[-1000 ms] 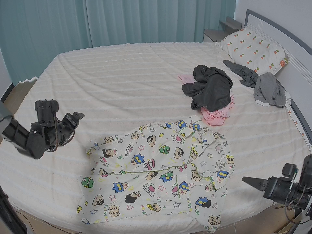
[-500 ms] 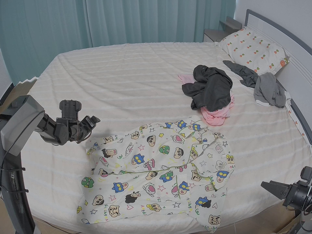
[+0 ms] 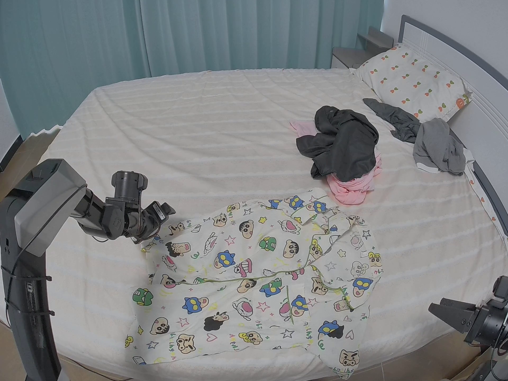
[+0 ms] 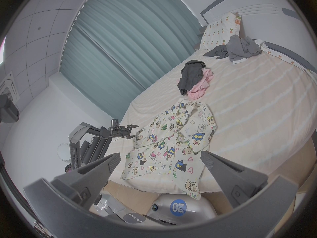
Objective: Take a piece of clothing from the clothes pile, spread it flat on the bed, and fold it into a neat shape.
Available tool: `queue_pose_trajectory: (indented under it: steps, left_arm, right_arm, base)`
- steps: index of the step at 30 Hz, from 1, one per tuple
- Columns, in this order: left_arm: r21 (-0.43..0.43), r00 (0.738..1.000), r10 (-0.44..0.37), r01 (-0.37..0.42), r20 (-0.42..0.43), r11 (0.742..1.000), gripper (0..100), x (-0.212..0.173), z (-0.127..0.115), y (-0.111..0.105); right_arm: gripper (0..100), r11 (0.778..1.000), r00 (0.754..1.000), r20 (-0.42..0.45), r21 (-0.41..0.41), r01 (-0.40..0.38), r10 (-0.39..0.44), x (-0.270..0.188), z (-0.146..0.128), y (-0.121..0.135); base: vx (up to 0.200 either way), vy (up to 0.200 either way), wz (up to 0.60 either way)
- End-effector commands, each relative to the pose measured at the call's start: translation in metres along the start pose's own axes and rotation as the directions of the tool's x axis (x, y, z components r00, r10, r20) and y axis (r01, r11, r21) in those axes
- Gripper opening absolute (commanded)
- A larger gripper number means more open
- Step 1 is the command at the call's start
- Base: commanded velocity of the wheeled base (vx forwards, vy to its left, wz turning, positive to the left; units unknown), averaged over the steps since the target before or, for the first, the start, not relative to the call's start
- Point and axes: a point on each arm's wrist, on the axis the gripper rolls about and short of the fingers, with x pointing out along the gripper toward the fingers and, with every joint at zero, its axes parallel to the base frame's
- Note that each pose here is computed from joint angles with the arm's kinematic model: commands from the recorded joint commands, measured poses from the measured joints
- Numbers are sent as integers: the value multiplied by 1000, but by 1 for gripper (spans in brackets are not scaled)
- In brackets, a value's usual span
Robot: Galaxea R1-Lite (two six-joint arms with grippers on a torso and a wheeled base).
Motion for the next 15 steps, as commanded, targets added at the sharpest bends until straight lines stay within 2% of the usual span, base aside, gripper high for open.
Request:
queue_pose_trajectory:
  steps: [1,9,15]
  left_arm:
    - [2,999,28,-28,-25,1000,100,-4,1,2]
    - [-9,990,101,-103,-93,995,100,-20,15,-3]
    - [-12,982,157,-159,-109,987,100,-3,19,-1]
  right_arm:
    - [100,1000,999,-32,-4,15,-16,-1,-6,-4]
    - [100,1000,999,-37,-20,16,-17,-2,-7,-4]
    - [100,1000,1000,-29,-24,9,-10,-3,-7,-4]
  base:
    - [0,0,0]
    - [0,0,0]
    - [0,0,0]
